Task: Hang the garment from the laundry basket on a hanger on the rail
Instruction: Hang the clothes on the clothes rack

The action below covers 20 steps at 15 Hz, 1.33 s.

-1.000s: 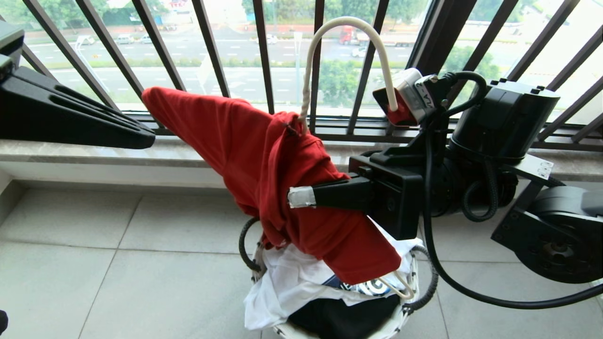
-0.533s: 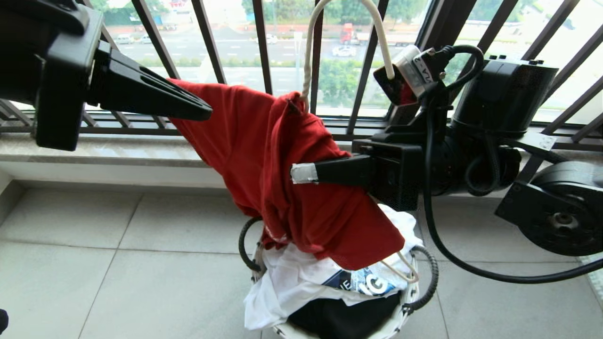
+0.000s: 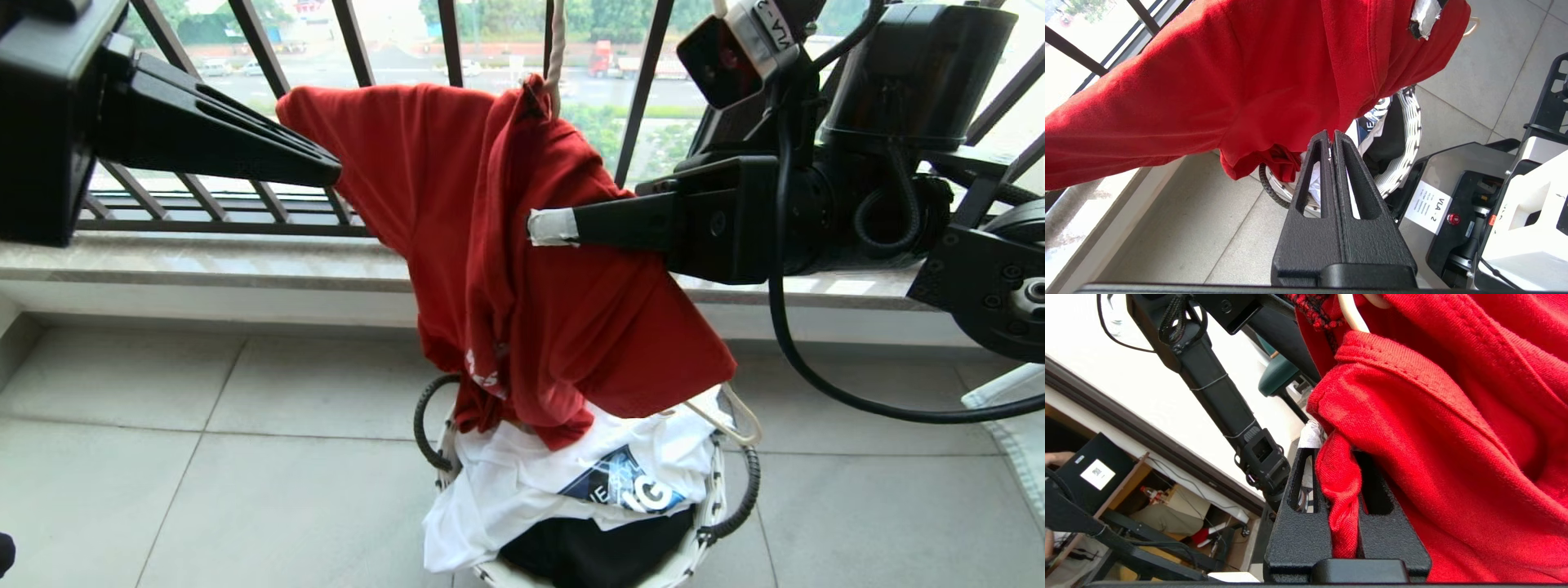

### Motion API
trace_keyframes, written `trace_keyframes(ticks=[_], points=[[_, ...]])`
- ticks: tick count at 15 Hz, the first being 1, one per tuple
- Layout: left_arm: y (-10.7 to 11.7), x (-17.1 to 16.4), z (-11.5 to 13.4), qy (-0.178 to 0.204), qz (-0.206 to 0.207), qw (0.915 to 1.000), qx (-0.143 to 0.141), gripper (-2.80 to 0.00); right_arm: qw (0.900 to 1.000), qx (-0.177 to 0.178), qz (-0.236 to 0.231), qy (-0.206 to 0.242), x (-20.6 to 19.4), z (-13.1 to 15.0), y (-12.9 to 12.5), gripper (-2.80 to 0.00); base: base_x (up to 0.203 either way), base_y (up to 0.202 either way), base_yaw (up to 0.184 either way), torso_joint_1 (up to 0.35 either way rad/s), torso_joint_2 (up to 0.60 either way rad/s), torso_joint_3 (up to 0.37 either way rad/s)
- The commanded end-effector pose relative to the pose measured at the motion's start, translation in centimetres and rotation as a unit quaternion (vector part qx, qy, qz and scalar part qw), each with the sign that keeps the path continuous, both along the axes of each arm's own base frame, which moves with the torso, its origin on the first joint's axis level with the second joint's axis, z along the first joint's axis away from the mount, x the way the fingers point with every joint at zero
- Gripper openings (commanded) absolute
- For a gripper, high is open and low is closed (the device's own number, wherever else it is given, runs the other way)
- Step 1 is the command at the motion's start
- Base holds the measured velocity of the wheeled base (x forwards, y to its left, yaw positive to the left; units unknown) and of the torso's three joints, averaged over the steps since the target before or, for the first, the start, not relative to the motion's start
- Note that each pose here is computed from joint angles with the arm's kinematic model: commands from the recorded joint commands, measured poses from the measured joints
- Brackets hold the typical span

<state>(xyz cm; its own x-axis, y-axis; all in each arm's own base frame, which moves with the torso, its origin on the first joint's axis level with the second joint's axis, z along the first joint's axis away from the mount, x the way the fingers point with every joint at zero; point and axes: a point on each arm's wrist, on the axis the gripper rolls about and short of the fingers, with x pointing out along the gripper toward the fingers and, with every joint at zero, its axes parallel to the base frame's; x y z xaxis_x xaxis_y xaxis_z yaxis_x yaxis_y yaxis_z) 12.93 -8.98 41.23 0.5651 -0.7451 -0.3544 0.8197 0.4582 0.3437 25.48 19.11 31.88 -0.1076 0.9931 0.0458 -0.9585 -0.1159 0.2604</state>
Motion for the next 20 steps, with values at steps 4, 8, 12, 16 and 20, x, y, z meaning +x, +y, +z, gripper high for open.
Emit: trace_keyframes(ticks=[4, 8, 12, 16, 20], points=[[-0.8, 1.3, -0.4, -0.003, -0.007, 0.9999, 0.010, -2.80, 1.000, 0.001, 0.013, -0.003, -0.2, 0.2, -0.1, -2.80, 0.000, 0.000, 0.000, 0.000, 0.00, 0.000], [-2.2, 3.7, -0.5, -0.053, -0.018, 0.9982, 0.023, 0.00, 0.999, -0.017, 0.014, 0.024, 0.0, -1.7, 0.1, -2.80, 0.000, 0.000, 0.000, 0.000, 0.00, 0.000], [-2.9, 5.2, -0.8, -0.079, -0.022, 0.9960, 0.037, 0.00, 0.999, -0.020, 0.018, 0.029, 0.0, -2.1, 0.4, -2.80, 0.000, 0.000, 0.000, 0.000, 0.00, 0.000], [-2.8, 5.6, -0.8, -0.080, -0.051, 0.9953, 0.019, 0.00, 0.999, -0.024, 0.021, 0.035, 0.4, -2.6, 0.8, -2.80, 0.000, 0.000, 0.000, 0.000, 0.00, 0.000], [-3.1, 7.2, -1.4, -0.067, -0.072, 0.9950, 0.010, 0.00, 0.999, -0.023, 0.021, 0.034, 0.3, -2.5, 0.8, -2.80, 0.000, 0.000, 0.000, 0.000, 0.00, 0.000]])
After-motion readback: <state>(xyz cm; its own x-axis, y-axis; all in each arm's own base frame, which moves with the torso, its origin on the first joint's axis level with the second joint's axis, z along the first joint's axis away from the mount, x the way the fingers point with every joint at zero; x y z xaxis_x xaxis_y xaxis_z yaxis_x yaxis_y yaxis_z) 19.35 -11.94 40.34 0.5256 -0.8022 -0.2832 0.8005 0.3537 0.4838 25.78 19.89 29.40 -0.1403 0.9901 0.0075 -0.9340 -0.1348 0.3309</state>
